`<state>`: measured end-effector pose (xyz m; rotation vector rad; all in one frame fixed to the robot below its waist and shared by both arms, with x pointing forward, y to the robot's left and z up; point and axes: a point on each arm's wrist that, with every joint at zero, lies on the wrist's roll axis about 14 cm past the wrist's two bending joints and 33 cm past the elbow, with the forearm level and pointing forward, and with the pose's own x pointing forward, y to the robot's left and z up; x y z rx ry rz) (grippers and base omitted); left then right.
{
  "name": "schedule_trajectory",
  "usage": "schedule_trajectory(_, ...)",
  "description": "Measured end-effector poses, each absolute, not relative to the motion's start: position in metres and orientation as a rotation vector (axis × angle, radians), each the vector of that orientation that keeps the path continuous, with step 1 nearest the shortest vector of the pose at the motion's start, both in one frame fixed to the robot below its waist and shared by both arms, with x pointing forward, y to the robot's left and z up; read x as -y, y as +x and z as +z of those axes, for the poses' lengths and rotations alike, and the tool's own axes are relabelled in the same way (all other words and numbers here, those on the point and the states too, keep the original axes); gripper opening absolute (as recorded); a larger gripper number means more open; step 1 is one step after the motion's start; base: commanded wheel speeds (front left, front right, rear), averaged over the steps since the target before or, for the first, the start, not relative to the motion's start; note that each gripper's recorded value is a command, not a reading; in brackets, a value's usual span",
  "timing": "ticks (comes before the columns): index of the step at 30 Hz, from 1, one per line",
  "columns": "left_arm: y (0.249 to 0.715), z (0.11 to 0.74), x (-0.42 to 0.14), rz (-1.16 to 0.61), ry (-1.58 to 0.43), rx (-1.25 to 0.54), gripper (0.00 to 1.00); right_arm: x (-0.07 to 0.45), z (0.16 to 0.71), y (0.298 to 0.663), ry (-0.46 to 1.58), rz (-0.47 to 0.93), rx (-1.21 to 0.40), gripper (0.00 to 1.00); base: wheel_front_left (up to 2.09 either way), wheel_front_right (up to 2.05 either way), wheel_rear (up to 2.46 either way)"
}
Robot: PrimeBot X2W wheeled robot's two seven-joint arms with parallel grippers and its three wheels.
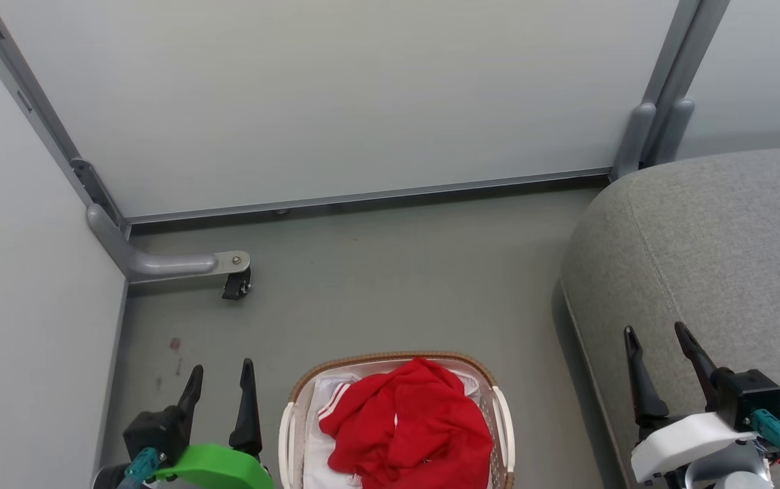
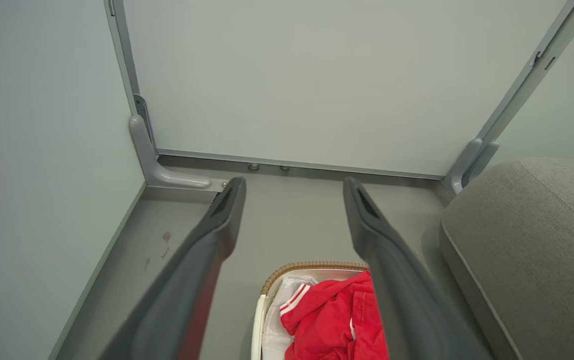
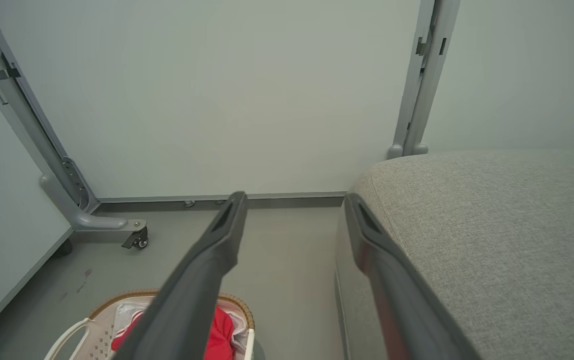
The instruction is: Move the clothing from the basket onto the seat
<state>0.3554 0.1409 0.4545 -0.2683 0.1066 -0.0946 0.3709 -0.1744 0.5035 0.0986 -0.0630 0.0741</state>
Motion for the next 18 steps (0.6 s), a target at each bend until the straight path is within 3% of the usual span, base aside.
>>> schedule_trajectory(18,0.3531,0.4491,-0.1375,-0.112,-0.22,-0.114,1.0,0.1718,0.5029,0.3705,0.029,0.091,0.069,1.0,0.0,0.0,0.0)
